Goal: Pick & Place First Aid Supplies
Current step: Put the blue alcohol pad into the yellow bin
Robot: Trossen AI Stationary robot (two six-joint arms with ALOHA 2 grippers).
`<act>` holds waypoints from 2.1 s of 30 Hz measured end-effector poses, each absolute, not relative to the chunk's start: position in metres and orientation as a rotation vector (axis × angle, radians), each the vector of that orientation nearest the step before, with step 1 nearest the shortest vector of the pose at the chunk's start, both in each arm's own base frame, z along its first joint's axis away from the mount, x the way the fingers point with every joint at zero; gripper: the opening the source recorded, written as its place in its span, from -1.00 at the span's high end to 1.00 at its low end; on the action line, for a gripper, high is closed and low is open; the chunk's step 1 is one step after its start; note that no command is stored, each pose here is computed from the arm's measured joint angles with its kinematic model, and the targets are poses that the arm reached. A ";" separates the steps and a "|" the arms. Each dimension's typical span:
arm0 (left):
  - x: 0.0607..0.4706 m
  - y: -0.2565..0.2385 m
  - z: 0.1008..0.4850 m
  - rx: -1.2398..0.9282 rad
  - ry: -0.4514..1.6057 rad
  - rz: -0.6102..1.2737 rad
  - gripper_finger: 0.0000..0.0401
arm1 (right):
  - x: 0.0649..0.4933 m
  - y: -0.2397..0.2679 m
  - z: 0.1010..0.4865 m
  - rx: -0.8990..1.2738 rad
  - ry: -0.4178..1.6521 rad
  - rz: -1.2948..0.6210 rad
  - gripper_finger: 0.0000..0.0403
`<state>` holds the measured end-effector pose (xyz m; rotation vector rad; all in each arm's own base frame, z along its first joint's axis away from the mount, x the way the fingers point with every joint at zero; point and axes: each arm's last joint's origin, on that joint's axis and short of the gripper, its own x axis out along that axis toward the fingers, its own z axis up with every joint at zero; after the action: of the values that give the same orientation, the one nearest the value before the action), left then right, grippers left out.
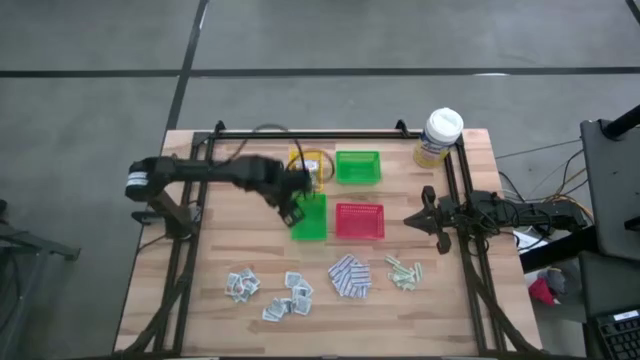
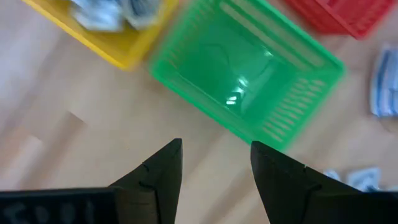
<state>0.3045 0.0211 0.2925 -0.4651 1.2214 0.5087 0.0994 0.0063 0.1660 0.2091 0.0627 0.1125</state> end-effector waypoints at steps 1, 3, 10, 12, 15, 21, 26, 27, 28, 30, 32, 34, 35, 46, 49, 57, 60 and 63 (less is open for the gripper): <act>0.305 0.011 0.290 -0.480 1.223 0.509 0.09 | 0.099 0.006 0.166 0.209 0.062 0.113 0.86; 0.304 -0.008 0.286 -0.507 1.230 0.508 0.09 | 0.099 0.006 0.166 0.209 0.063 0.113 0.86; 0.299 -0.061 0.280 -0.549 1.227 0.471 0.09 | 0.099 0.006 0.166 0.209 0.062 0.113 0.86; 0.297 -0.072 0.280 -0.539 1.226 0.454 0.09 | 0.099 0.006 0.166 0.209 0.062 0.113 0.86; 0.293 -0.086 0.280 -0.516 1.233 0.421 0.09 | 0.099 0.006 0.166 0.209 0.062 0.113 0.86; 0.288 -0.112 0.276 -0.328 1.211 0.339 0.09 | 0.099 0.006 0.166 0.209 0.063 0.113 0.86; 0.279 -0.133 0.262 -0.173 1.232 0.195 0.09 | 0.099 0.006 0.166 0.209 0.063 0.113 0.86; 0.276 -0.138 0.258 -0.148 1.235 0.163 0.09 | 0.099 0.006 0.166 0.209 0.063 0.113 0.86; 0.274 -0.142 0.253 -0.129 1.234 0.131 0.09 | 0.099 0.006 0.166 0.209 0.063 0.113 0.86; 0.271 -0.150 0.246 -0.104 1.220 0.075 0.09 | 0.099 0.006 0.166 0.209 0.063 0.113 0.86; 0.270 -0.156 0.239 -0.103 1.193 0.041 0.09 | 0.099 0.006 0.166 0.209 0.062 0.113 0.86; 0.271 -0.160 0.234 -0.115 1.160 0.019 0.09 | 0.099 0.006 0.166 0.209 0.063 0.113 0.86; 0.271 -0.161 0.231 -0.120 1.142 0.008 0.09 | 0.099 0.006 0.166 0.209 0.062 0.113 0.86; 0.285 -0.158 0.204 -0.153 1.081 0.011 0.09 | 0.099 0.006 0.166 0.209 0.063 0.112 0.86; 0.290 -0.153 0.199 -0.131 1.087 0.019 0.09 | 0.099 0.006 0.166 0.209 0.062 0.113 0.86; 0.301 -0.142 0.184 -0.105 1.130 0.051 0.09 | 0.099 0.006 0.166 0.209 0.063 0.112 0.86; 0.304 -0.139 0.180 -0.090 1.141 0.054 0.09 | 0.099 0.006 0.166 0.209 0.063 0.113 0.86; 0.306 -0.136 0.174 -0.073 1.161 0.060 0.09 | 0.099 0.006 0.166 0.209 0.063 0.113 0.86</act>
<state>0.3061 -0.1356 0.1735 -0.0732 1.1614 0.0600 0.0994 0.0063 0.1660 0.2095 0.0629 0.1125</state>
